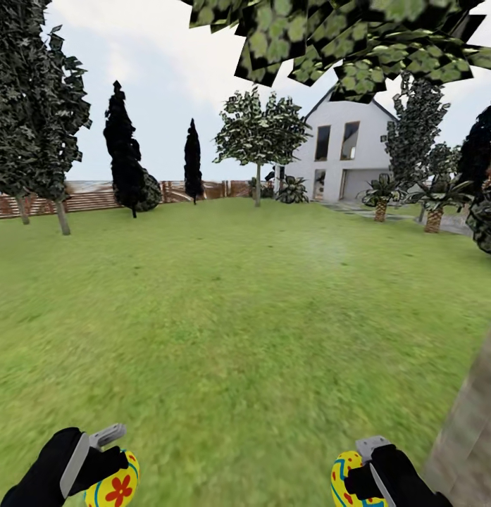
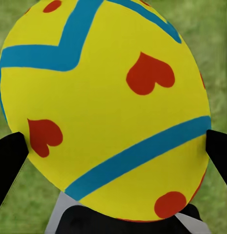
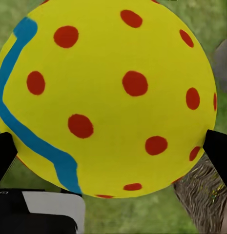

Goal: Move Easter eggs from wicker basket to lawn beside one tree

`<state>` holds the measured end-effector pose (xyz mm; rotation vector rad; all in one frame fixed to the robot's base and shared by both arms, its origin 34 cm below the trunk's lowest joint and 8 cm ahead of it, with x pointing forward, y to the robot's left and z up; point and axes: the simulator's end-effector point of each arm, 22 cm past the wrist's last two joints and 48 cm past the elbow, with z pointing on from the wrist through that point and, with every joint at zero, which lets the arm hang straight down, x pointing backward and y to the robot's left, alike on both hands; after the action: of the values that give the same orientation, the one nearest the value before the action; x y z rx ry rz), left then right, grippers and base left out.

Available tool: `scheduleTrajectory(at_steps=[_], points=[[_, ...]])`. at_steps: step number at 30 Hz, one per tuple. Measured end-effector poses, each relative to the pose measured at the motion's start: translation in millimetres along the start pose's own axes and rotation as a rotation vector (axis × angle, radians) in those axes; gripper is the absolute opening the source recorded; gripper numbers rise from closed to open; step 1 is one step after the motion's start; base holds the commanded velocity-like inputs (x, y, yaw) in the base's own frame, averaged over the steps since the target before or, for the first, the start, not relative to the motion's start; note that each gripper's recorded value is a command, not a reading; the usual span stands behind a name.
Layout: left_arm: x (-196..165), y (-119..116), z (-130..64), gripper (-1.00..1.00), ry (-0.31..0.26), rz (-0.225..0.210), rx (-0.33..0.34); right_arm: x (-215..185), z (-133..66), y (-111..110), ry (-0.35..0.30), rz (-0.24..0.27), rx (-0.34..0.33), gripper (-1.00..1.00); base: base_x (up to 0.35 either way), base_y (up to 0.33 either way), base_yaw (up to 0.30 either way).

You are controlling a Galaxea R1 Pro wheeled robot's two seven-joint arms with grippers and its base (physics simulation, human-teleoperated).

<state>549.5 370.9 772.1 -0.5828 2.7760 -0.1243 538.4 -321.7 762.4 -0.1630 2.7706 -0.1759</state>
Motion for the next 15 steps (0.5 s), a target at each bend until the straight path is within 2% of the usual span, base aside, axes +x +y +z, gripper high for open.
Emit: scheduleTrajectory(at_steps=[15], points=[[-3.2,-0.6,-19.2,-1.00,-0.006,-0.001,0.001,-4.1,-18.6,-2.2,-0.006,0.000,0.001,-1.00,0.274,0.213,-0.283]])
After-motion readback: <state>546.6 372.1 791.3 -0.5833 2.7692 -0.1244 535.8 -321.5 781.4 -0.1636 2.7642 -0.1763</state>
